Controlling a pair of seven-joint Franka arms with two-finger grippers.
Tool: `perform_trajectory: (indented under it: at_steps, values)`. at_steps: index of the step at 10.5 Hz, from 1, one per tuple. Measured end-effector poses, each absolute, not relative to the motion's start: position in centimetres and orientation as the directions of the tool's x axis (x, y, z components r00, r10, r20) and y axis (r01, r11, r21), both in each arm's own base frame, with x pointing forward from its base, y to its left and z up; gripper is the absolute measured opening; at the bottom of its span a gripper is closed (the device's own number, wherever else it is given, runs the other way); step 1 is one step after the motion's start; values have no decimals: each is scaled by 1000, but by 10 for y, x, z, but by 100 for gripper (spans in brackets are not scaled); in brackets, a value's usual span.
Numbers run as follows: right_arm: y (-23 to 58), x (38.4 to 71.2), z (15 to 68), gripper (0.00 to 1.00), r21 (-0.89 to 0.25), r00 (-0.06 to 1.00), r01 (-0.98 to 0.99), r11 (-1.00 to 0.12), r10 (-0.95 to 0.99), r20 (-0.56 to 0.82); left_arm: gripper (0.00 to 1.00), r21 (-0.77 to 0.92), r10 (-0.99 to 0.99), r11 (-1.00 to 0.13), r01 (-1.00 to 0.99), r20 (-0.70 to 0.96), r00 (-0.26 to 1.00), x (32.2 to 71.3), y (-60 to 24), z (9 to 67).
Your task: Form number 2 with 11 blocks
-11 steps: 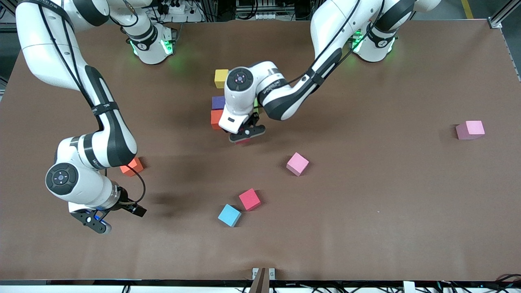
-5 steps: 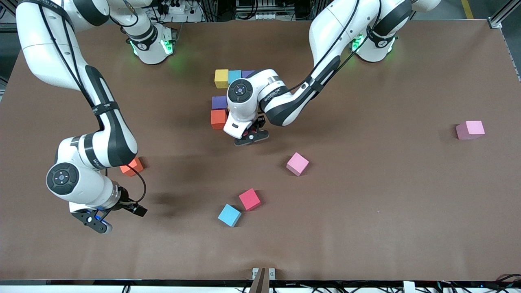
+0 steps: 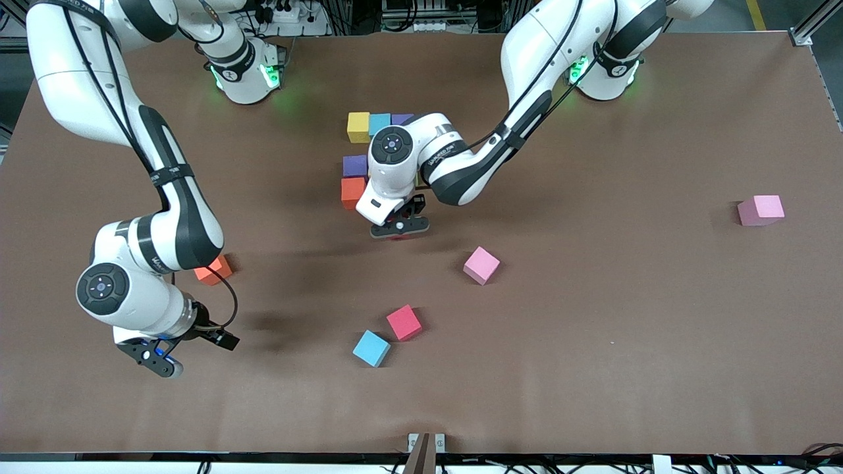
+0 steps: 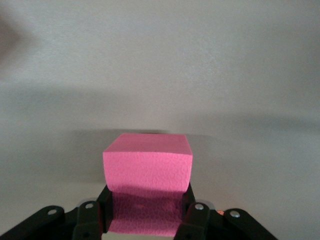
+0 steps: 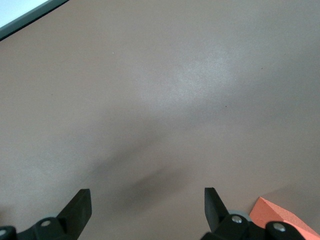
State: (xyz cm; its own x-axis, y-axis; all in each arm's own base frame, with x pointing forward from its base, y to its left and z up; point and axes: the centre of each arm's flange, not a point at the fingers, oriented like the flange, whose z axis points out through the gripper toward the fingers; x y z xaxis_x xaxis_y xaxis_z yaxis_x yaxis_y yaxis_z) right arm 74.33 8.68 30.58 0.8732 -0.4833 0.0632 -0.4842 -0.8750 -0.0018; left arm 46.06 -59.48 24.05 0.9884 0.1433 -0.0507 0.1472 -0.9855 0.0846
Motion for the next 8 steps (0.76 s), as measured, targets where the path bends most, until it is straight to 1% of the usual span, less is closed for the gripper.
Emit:
perform_trajectory:
  at_steps: [1,4,8]
  values:
    - [87,743,306,100,-2,873,-484,-875,-483,63,54,77,140,-987,144,-58,988,458,-596,234]
    - [88,743,306,100,-2,874,-483,-875,-482,63,54,-21,152,-988,151,-99,983,455,-583,219]
    - [87,743,306,100,2,875,-481,-877,-480,66,54,-25,140,-990,138,-99,985,456,-582,219]
